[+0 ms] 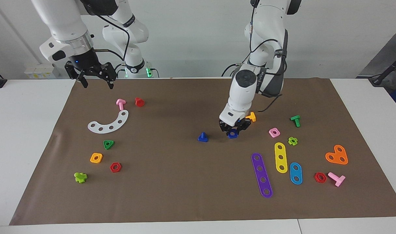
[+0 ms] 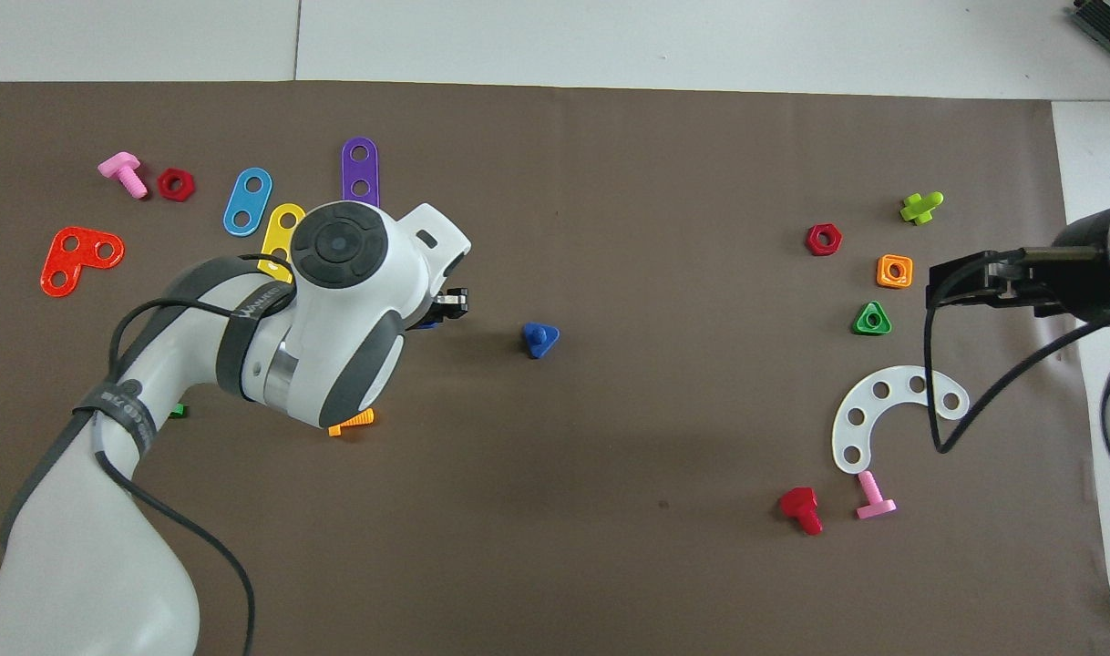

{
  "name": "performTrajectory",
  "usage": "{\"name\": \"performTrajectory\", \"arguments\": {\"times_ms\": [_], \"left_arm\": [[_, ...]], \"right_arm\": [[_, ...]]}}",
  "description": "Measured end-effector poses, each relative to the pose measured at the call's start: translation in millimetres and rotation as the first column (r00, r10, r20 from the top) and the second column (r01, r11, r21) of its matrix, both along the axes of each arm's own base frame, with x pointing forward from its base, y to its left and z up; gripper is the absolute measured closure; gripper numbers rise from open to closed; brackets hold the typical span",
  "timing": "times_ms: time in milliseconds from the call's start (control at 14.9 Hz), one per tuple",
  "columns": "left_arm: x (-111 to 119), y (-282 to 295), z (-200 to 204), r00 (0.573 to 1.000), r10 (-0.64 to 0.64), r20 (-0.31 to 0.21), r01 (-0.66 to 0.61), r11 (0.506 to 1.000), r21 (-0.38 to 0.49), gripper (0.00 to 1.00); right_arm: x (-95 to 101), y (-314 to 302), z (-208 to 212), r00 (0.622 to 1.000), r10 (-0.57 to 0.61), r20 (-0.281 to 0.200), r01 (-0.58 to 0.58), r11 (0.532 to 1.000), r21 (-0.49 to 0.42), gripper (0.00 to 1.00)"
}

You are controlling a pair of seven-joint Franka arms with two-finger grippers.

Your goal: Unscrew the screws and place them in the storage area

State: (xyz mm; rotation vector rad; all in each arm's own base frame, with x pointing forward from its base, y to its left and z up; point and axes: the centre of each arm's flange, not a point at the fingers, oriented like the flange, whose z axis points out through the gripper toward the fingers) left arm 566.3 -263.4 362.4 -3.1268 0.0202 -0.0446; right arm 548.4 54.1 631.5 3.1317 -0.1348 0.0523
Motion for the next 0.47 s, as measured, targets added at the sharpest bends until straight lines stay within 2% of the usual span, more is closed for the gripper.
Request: {"name": "performTrajectory", "arguments": {"times_ms": [134, 335, 469], "left_arm": [[10.1, 48.3, -5.4, 1.000, 0.007, 0.008, -0.007, 1.000, -0.002, 0.54], [18.1, 109.2, -19.3, 0.999, 0.014, 0.029, -0.013, 1.000, -0.007, 0.54], [14.8, 126.6, -28.4, 0.999, 0.019, 0.034, -0.019, 1.000, -0.008, 0.54]], "right_arm": [[6.4, 37.4, -9.0, 1.000, -0.012, 0.018, 0.012, 1.000, 0.020, 0.00], [14.5, 97.8, -32.9, 0.999, -0.051, 0.001, 0.051, 0.998, 0.028, 0.00], [22.5, 146.4, -54.2, 0.998, -0.062, -0.018, 0.062, 0.998, 0.026, 0.00]]}}
